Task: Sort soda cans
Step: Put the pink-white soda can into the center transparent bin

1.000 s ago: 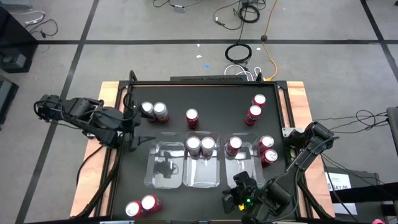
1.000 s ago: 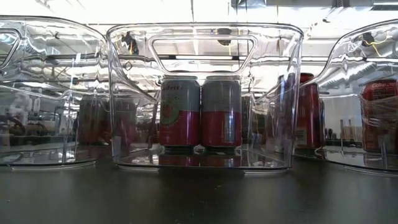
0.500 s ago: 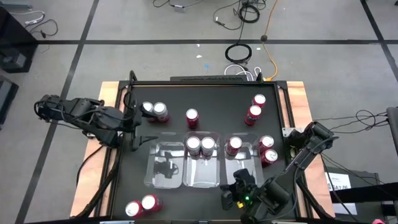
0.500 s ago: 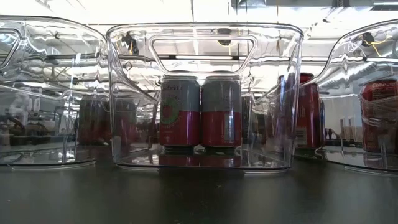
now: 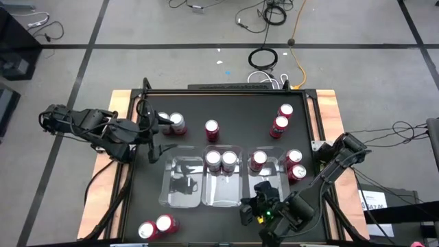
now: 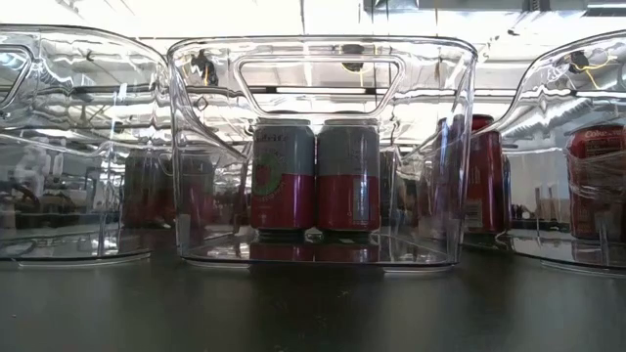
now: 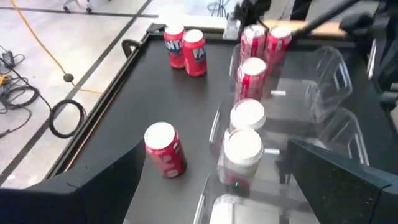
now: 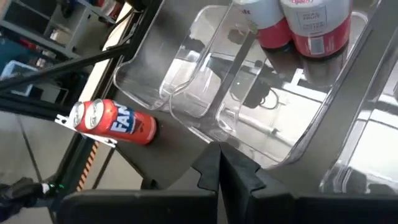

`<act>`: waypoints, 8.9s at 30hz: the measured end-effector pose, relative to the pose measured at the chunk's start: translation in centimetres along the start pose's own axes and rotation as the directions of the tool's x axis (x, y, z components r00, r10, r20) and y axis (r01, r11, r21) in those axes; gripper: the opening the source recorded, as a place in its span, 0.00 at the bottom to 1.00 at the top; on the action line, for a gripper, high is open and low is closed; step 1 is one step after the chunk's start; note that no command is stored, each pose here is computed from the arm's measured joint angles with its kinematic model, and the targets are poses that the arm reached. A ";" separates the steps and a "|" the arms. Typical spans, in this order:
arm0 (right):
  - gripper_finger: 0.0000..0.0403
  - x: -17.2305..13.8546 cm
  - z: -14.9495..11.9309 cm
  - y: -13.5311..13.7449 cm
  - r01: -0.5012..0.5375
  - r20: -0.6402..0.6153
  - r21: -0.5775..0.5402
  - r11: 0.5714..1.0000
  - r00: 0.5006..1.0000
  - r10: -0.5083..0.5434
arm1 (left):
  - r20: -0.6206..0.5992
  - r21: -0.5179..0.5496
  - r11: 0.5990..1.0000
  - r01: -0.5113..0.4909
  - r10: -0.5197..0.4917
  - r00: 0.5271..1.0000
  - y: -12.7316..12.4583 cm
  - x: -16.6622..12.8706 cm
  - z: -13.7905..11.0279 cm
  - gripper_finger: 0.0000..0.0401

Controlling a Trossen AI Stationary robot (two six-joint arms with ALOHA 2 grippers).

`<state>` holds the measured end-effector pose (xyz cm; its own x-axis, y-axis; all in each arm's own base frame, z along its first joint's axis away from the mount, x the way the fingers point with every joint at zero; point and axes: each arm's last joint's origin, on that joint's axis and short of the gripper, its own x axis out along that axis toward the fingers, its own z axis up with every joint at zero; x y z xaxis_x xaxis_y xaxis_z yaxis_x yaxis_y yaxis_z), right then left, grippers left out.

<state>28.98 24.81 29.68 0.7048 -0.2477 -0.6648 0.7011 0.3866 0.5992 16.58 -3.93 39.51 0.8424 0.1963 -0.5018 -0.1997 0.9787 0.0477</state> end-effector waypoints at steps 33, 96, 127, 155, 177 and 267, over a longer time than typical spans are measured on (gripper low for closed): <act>0.00 -7.4 7.2 -13.8 -0.020 -0.176 -0.193 0.981 0.984 -0.015 | 0.026 -0.406 0.902 0.146 -0.149 0.989 0.5 0.1 0.9 1.00; 0.00 -5.7 6.5 -13.6 -0.070 -0.051 -0.023 0.997 0.996 0.069 | -0.752 -0.174 0.979 -0.105 -0.063 0.657 18.6 10.3 -11.5 1.00; 0.00 -5.0 5.5 -12.9 -0.099 -0.062 -0.019 0.995 0.993 0.098 | -0.828 -0.159 0.929 -0.334 0.059 0.558 18.3 9.9 -13.8 0.80; 0.00 -5.0 5.5 -12.9 -0.105 -0.070 -0.164 0.981 0.993 0.094 | -0.190 -0.444 0.892 -0.082 -0.004 0.982 9.2 0.2 4.5 0.81; 0.00 -5.1 5.3 -12.9 -0.105 -0.123 -0.175 0.979 0.989 0.084 | -0.389 -0.328 0.919 0.217 -0.341 0.856 -7.3 13.9 3.5 0.81; 0.00 -4.7 2.5 -11.8 -0.199 -0.193 -0.163 0.966 0.967 0.166 | -0.722 -0.283 0.959 0.027 -0.231 0.653 -8.6 23.0 0.2 0.97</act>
<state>17.62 19.15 26.84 0.7771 -0.0042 -0.6293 0.5198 0.5680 0.6381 37.78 -7.77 27.73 0.2346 -0.1413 -0.9618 -0.3107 0.9266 -0.2120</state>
